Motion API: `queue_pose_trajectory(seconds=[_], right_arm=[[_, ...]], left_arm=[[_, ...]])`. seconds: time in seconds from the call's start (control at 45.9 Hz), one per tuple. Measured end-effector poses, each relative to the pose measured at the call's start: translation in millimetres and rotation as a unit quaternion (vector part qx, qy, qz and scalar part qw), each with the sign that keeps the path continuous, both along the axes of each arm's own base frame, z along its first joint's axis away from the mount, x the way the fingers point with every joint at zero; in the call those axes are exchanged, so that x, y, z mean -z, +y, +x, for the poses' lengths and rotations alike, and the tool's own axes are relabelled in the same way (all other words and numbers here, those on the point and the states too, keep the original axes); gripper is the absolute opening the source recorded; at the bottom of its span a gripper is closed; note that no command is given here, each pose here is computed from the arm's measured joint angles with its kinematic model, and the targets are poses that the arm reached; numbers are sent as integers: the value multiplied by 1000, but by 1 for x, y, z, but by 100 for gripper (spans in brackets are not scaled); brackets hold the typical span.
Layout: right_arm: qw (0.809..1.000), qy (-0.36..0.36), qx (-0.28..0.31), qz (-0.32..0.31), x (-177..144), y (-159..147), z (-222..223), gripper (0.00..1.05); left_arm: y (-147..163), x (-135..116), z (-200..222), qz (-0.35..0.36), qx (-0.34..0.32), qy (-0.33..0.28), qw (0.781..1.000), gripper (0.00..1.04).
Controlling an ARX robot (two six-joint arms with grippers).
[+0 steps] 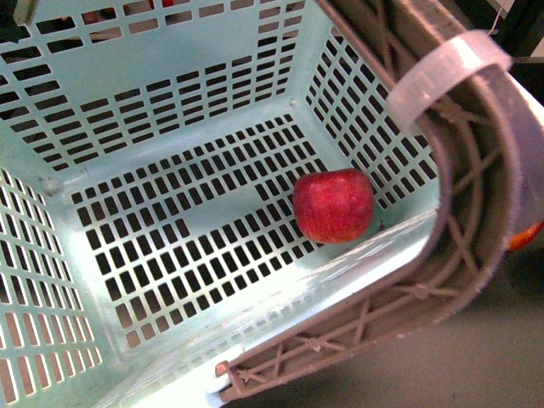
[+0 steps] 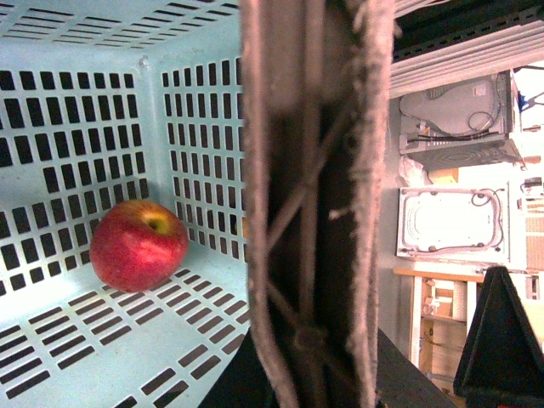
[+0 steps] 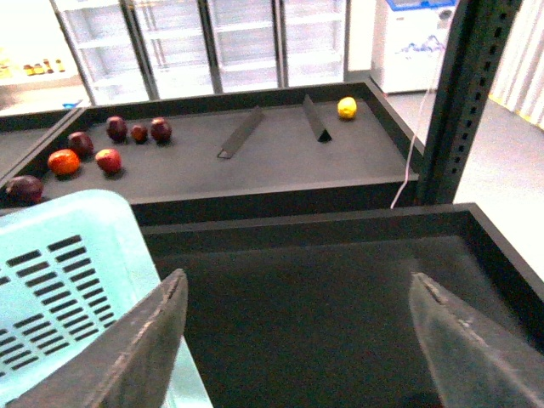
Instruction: Pick apple with right arm and hold basket with left
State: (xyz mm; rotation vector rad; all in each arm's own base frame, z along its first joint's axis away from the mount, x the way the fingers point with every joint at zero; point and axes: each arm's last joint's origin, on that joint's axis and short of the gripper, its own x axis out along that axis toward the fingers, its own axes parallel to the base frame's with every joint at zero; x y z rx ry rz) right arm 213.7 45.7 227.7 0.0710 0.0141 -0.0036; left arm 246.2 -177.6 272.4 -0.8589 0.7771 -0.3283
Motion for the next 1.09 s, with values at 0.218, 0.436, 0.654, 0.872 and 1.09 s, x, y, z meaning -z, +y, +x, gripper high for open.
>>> queue_pose_trajectory(seconds=[0.218, 0.436, 0.654, 0.872, 1.09], right_arm=[[1000, -2, -5, -27, 24, -20, -29, 36], [999, -4, -5, -34, 36, -29, -48, 2], [999, -2, -15, -34, 45, -40, -62, 2], [999, -2, -3, -34, 51, -45, -73, 2], [999, -9, -2, -34, 58, -45, -82, 2]], left_arm=[[1, 0, 1, 6, -11, -4, 1000, 6], [1, 0, 1, 4, -6, -3, 1000, 6], [1, 0, 1, 4, -8, -3, 1000, 6], [1, 0, 1, 4, -8, -3, 1000, 6], [1, 0, 1, 4, -8, -3, 1000, 6]])
